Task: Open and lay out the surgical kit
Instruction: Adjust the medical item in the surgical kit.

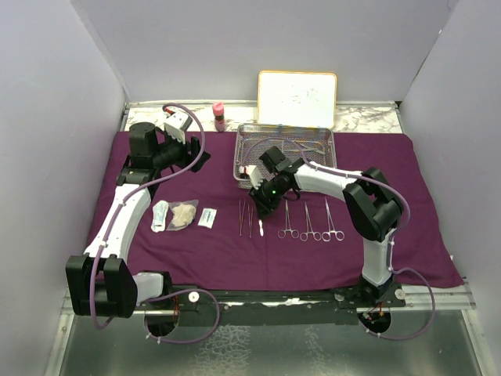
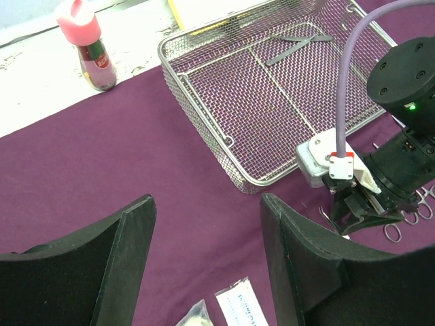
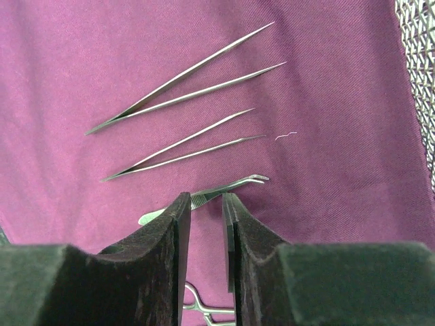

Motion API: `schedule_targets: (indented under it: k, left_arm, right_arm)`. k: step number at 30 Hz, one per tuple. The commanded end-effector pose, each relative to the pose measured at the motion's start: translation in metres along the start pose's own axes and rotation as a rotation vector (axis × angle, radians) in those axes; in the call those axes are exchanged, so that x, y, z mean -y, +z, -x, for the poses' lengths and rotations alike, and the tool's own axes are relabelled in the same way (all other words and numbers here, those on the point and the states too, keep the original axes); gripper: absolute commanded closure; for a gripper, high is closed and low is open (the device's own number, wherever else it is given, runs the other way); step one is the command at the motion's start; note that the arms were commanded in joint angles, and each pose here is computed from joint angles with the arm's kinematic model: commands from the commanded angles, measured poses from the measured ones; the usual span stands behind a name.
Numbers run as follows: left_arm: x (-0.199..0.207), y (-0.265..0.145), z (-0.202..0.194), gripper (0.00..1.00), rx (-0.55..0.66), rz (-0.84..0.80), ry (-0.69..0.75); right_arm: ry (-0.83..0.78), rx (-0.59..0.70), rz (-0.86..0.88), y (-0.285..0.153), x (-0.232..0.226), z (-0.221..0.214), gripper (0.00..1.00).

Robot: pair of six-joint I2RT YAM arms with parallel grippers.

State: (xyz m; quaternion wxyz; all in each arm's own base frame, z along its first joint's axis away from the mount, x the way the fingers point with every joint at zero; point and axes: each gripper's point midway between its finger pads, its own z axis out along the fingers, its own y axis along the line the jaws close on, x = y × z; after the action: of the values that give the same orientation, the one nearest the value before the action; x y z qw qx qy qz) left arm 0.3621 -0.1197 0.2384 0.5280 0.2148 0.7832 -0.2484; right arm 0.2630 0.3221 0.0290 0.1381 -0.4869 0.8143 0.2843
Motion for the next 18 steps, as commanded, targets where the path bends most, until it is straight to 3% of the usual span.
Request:
schedule_targets:
  k: [1, 18]
  left_arm:
    - [0.0014, -0.0009, 0.0043, 0.34, 0.024, -0.015, 0.006]
    - [0.0006, 0.0007, 0.0013, 0.34, 0.021, -0.017, 0.004]
  right_arm:
    - [0.006, 0.035, -0.013, 0.0002, -0.0024, 0.0091, 0.75]
    - [0.047, 0.057, 0.007, 0.0002, -0.0090, 0.0132, 0.83]
